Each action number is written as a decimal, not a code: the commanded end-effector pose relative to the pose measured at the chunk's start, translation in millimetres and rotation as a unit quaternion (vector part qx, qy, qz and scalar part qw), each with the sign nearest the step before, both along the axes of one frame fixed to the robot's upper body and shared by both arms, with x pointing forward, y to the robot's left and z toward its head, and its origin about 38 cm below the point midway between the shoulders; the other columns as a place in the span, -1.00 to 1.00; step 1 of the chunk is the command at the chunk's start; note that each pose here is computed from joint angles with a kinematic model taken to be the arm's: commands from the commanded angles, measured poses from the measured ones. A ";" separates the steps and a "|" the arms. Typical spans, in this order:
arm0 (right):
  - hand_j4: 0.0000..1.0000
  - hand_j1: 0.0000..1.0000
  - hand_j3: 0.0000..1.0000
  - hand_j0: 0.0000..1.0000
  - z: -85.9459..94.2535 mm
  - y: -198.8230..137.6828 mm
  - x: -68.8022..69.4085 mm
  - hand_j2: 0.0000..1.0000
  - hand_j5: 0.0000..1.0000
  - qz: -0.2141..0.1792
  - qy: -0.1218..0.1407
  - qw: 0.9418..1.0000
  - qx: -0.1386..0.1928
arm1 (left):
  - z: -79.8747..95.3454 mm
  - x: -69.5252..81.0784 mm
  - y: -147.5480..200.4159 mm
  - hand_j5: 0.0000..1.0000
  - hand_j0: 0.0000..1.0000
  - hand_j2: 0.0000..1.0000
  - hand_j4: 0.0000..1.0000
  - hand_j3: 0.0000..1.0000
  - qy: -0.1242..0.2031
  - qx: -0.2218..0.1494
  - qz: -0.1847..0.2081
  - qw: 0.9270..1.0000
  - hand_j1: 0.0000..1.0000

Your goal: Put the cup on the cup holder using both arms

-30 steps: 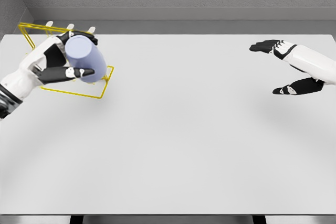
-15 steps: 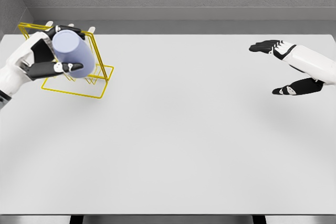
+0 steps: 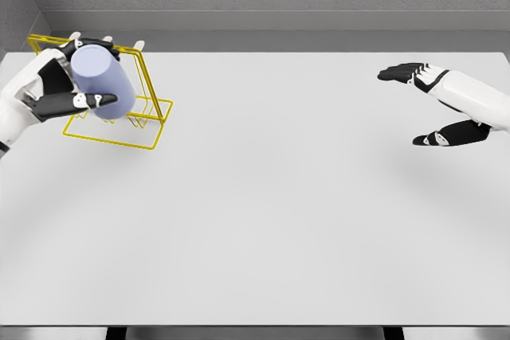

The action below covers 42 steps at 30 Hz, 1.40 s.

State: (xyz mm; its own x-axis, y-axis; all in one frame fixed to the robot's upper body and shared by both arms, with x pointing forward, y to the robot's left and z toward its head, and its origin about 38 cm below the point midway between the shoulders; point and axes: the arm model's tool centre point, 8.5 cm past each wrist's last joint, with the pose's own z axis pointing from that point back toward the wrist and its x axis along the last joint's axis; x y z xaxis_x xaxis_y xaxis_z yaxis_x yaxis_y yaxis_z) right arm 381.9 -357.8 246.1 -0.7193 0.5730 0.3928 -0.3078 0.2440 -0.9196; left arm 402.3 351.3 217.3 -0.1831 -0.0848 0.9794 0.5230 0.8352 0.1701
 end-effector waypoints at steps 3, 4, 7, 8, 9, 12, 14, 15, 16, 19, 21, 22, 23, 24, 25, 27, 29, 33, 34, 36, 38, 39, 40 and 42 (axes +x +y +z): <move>1.00 1.00 1.00 1.00 0.8 -0.2 0.0 1.00 1.00 0.000 0.001 1.000 0.004 | 0.2 0.1 1.0 0.38 0.38 0.38 0.38 0.38 0.001 -0.002 0.001 1.000 0.38; 1.00 1.00 1.00 1.00 1.1 0.2 -0.2 1.00 1.00 0.000 0.000 1.000 0.004 | -0.1 0.2 1.4 0.42 0.42 0.42 0.42 0.42 0.002 -0.002 0.001 1.000 0.42; 1.00 1.00 1.00 1.00 1.5 -0.9 -0.1 1.00 1.00 -0.001 0.000 1.000 0.004 | -1.3 0.7 3.1 0.55 0.55 0.55 0.55 0.55 0.003 -0.001 0.004 1.000 0.55; 1.00 1.00 1.00 1.00 1.5 -0.9 -0.1 1.00 1.00 -0.001 0.000 1.000 0.004 | -1.4 0.7 3.1 0.71 0.71 0.71 0.71 0.71 0.003 -0.001 0.004 1.000 0.71; 1.00 1.00 1.00 1.00 1.5 -0.9 -0.1 1.00 1.00 -0.001 0.000 1.000 0.004 | -1.6 0.8 3.9 0.89 0.89 0.89 0.89 0.89 0.004 0.000 0.005 1.000 0.89; 1.00 1.00 1.00 1.00 1.5 -0.9 -0.1 1.00 1.00 -0.001 0.000 1.000 0.004 | -0.1 0.8 5.5 1.00 1.00 1.00 1.00 1.00 0.004 0.003 0.005 1.000 1.00; 1.00 1.00 1.00 1.00 1.5 -0.9 -0.1 1.00 1.00 -0.001 0.000 1.000 0.004 | 0.0 0.9 7.5 1.00 1.00 1.00 1.00 1.00 0.004 0.006 0.007 1.000 1.00; 1.00 1.00 1.00 1.00 1.5 -0.9 -0.1 1.00 1.00 -0.001 0.000 1.000 0.004 | -0.9 1.3 8.8 1.00 1.00 1.00 1.00 1.00 0.006 0.006 0.009 1.000 1.00; 1.00 1.00 1.00 1.00 0.9 -0.9 -0.3 1.00 1.00 -0.001 0.001 1.000 0.004 | -0.9 1.3 8.8 1.00 1.00 1.00 1.00 1.00 0.006 0.006 0.009 1.000 1.00; 1.00 1.00 1.00 1.00 0.8 -0.9 -0.3 1.00 1.00 -0.001 0.001 1.000 0.003 | -0.3 1.6 8.7 1.00 1.00 1.00 1.00 1.00 0.005 0.006 0.009 1.000 1.00; 1.00 1.00 1.00 1.00 0.9 -0.9 -0.3 1.00 1.00 -0.001 0.001 1.000 0.004 | -0.5 1.6 8.3 1.00 1.00 1.00 1.00 1.00 0.005 0.005 0.009 1.000 1.00; 1.00 1.00 1.00 1.00 0.6 -1.3 -0.1 1.00 1.00 -0.001 0.002 1.000 0.004 | 0.0 1.4 8.3 1.00 1.00 1.00 1.00 1.00 0.004 0.006 0.009 1.000 1.00; 1.00 1.00 1.00 1.00 0.9 -0.9 -0.3 1.00 1.00 -0.001 0.001 1.000 0.004 | 0.6 1.7 8.2 1.00 1.00 1.00 1.00 1.00 0.004 0.006 0.008 1.000 1.00; 1.00 1.00 1.00 1.00 0.9 -0.9 -0.3 1.00 1.00 -0.001 0.001 1.000 0.004 | 1.2 1.5 7.4 1.00 1.00 1.00 1.00 1.00 0.003 0.006 0.007 1.000 1.00; 1.00 1.00 1.00 1.00 0.9 -0.9 -0.3 1.00 1.00 -0.001 0.001 1.000 0.004 | 1.7 0.8 6.6 1.00 1.00 1.00 1.00 1.00 0.002 0.006 0.006 1.000 1.00; 1.00 1.00 1.00 1.00 1.9 -3.0 -0.3 1.00 1.00 -0.004 -0.001 1.000 0.004 | 3.4 0.1 4.6 1.00 1.00 1.00 1.00 1.00 -0.001 0.006 0.002 1.000 1.00; 1.00 1.00 1.00 1.00 1.9 -3.0 -0.3 1.00 1.00 -0.004 -0.001 1.000 0.004 | 3.7 0.2 5.3 0.94 0.94 0.94 0.94 0.94 -0.002 0.005 0.003 1.000 0.94; 1.00 1.00 1.00 1.00 1.9 -3.0 -0.3 1.00 1.00 -0.004 -0.001 1.000 0.004 | 9.1 -1.5 5.3 0.76 0.76 0.76 0.76 0.76 -0.027 -0.001 -0.001 1.000 0.76; 1.00 1.00 1.00 1.00 1.9 -3.0 -0.3 1.00 1.00 -0.004 -0.001 1.000 0.004 | 11.3 -1.8 6.8 0.76 0.76 0.76 0.76 0.76 -0.030 -0.001 -0.001 1.000 0.76; 1.00 1.00 1.00 1.00 1.1 -3.4 -0.7 1.00 1.00 -0.005 0.000 1.000 0.004 | 13.4 -4.2 11.6 0.79 0.79 0.79 0.79 0.79 -0.038 0.001 0.000 0.999 0.79; 1.00 1.00 1.00 1.00 0.4 -6.1 -2.0 1.00 1.00 -0.009 0.001 1.000 0.005 | 15.2 -13.2 22.0 0.86 0.86 0.86 0.86 0.86 -0.063 -0.004 0.004 0.998 0.86; 1.00 1.00 1.00 1.00 0.4 -6.1 -2.0 1.00 1.00 -0.009 0.001 1.000 0.005 | 13.3 -20.0 27.1 0.89 0.89 0.89 0.89 0.89 -0.079 -0.009 0.007 0.997 0.89; 1.00 1.00 1.00 1.00 -0.1 -6.1 -2.2 1.00 1.00 -0.009 0.002 1.000 0.005 | 16.5 -22.0 31.0 0.96 0.96 0.96 0.96 0.96 -0.088 -0.007 0.008 0.996 0.96; 1.00 1.00 1.00 1.00 -0.1 -6.1 -2.2 1.00 1.00 -0.009 0.002 1.000 0.005 | 22.9 -21.8 35.1 1.00 1.00 1.00 1.00 1.00 -0.098 -0.006 0.012 0.995 1.00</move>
